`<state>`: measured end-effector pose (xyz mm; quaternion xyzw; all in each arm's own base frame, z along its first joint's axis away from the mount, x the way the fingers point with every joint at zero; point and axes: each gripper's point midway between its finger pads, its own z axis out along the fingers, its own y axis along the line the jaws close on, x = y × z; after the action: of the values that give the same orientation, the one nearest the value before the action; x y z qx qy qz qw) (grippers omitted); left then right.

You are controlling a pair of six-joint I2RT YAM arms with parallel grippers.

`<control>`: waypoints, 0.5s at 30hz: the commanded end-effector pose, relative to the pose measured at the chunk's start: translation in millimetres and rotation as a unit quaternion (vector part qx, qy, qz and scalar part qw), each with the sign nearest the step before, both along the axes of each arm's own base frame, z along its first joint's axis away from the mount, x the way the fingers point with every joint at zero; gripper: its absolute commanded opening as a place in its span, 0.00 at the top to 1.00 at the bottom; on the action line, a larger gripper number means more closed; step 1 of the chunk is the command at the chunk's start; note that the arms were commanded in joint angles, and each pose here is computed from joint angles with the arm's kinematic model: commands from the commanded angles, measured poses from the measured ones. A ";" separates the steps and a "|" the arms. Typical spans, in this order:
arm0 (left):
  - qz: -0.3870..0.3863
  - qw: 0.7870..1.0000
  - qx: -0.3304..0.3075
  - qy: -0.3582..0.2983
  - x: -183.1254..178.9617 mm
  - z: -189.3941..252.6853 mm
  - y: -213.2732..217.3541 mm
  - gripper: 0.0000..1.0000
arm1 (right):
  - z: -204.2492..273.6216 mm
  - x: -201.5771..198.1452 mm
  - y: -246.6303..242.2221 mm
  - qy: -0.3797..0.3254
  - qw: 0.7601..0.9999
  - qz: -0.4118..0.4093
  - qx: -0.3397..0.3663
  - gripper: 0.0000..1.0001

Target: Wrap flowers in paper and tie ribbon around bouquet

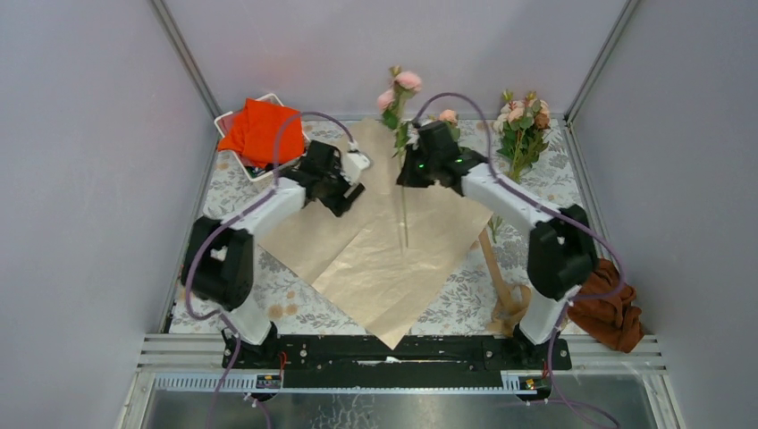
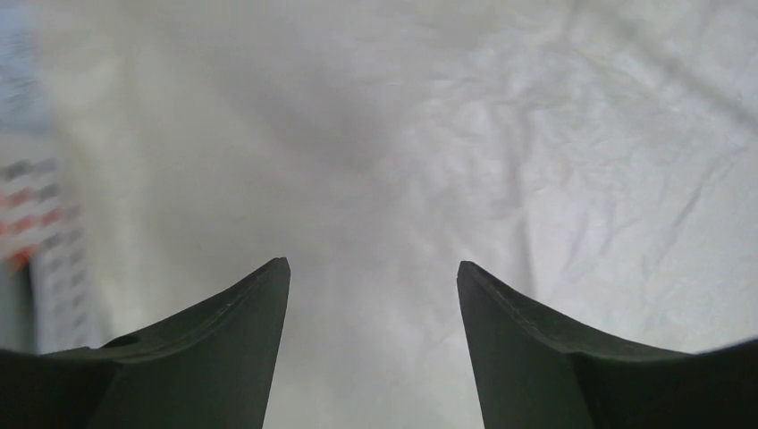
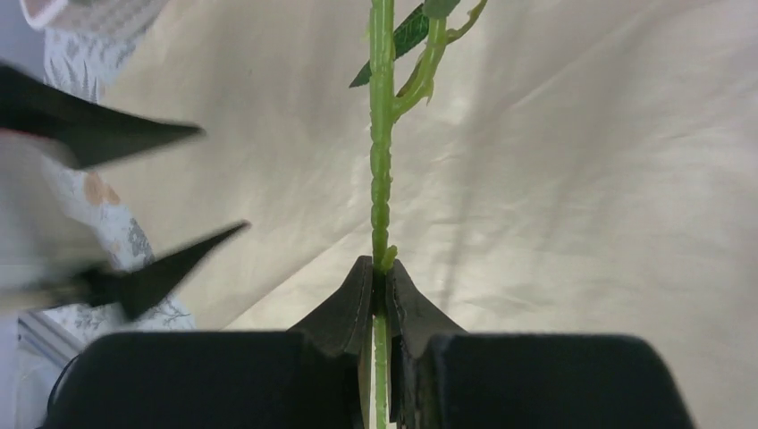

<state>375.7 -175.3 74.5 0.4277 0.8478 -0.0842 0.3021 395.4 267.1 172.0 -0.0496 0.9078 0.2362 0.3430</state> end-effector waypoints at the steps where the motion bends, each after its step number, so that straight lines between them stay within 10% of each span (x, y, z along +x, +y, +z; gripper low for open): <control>1: 0.063 0.995 -0.072 -0.030 5.7 62.8 38.1 0.23 | -29.8 -0.6 76.3 0.045 0.996 0.016 0.075 1.00; 7: 0.103 0.991 -0.084 -0.020 -12.0 56.9 80.3 0.22 | -97.4 -5.9 106.0 0.105 0.993 0.033 0.042 1.00; 11: 0.113 0.990 -0.084 -0.003 -22.4 44.6 91.4 0.21 | -93.7 5.1 71.1 0.094 0.995 0.035 -0.027 0.57; 15: 0.109 0.990 -0.088 0.008 -30.0 42.1 92.5 0.19 | -46.6 23.4 -13.1 0.062 0.996 -0.001 -0.062 0.42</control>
<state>354.8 -79.5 114.8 0.3002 0.8834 -0.1060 0.3438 377.0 329.1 31.7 -0.0638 0.9571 0.2105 0.1885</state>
